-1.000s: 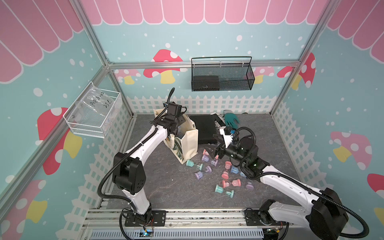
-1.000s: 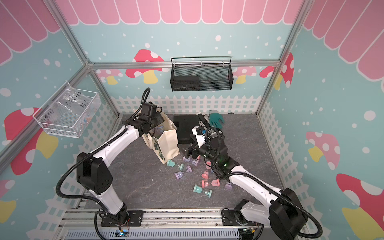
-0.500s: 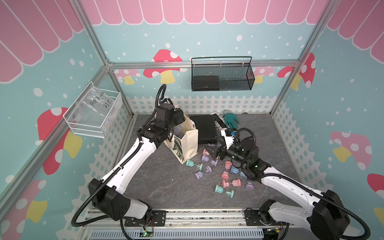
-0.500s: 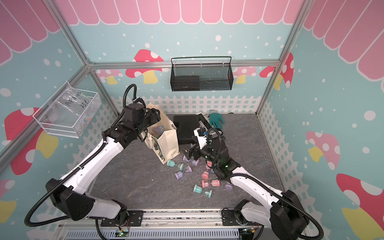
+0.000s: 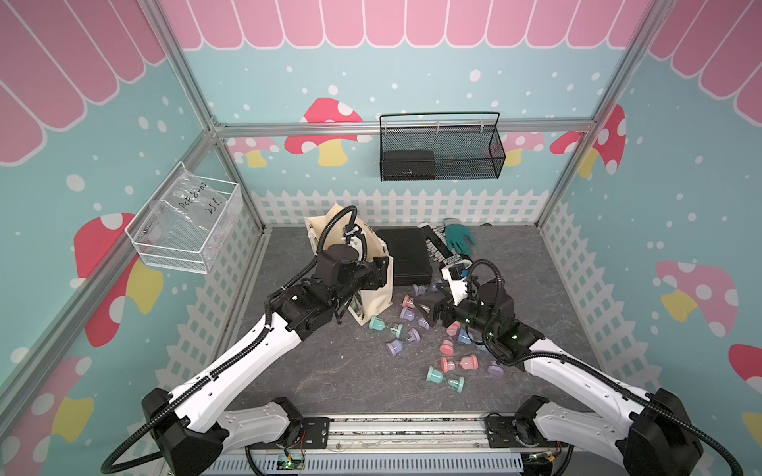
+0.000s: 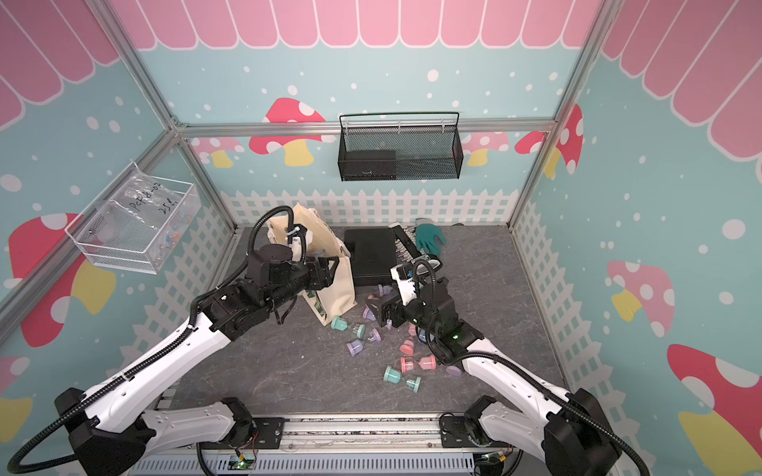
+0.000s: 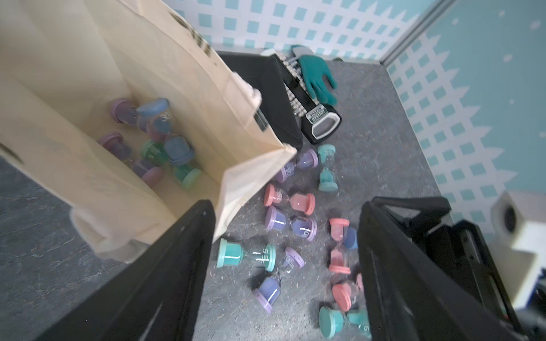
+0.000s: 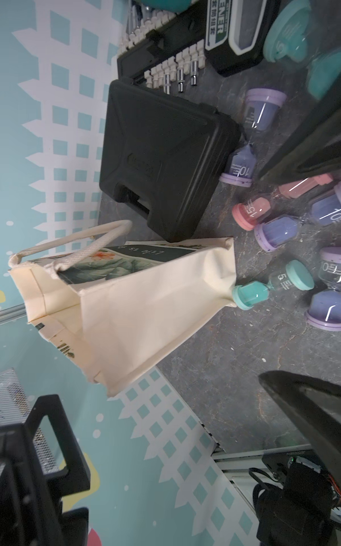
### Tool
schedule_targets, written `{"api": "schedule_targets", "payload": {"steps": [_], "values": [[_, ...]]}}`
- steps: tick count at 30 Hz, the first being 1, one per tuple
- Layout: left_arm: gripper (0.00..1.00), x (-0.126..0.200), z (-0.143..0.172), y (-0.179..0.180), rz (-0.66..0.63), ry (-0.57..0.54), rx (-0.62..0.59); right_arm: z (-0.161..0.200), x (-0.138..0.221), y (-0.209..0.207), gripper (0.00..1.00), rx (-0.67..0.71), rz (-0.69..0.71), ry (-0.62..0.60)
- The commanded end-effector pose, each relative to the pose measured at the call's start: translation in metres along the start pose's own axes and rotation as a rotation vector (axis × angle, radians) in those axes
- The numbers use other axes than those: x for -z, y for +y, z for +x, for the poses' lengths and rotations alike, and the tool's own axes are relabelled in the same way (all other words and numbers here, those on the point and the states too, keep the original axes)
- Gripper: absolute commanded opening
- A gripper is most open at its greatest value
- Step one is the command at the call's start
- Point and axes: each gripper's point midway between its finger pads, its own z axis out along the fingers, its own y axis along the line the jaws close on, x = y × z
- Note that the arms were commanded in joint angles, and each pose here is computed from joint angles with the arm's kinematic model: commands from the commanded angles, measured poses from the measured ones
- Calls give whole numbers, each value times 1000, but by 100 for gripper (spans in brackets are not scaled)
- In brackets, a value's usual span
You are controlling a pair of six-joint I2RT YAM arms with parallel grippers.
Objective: Put the hourglass into the canvas bag
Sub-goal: Pick up the hourglass from the center of the board.
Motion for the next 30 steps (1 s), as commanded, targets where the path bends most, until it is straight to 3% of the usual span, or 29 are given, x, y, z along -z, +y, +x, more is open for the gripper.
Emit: {"api": "schedule_targets", "payload": {"steps": [1, 6, 18, 30], "values": [[74, 1, 28, -8, 47, 71, -92, 24, 4, -4, 100, -31, 6, 64], [74, -8, 78, -26, 155, 224, -151, 54, 13, -8, 100, -68, 14, 122], [73, -47, 174, -35, 172, 496, -299, 100, 35, -13, 99, -180, 38, 186], [70, -84, 239, -37, 177, 666, -398, 120, 45, -12, 100, -222, 36, 223]]}}
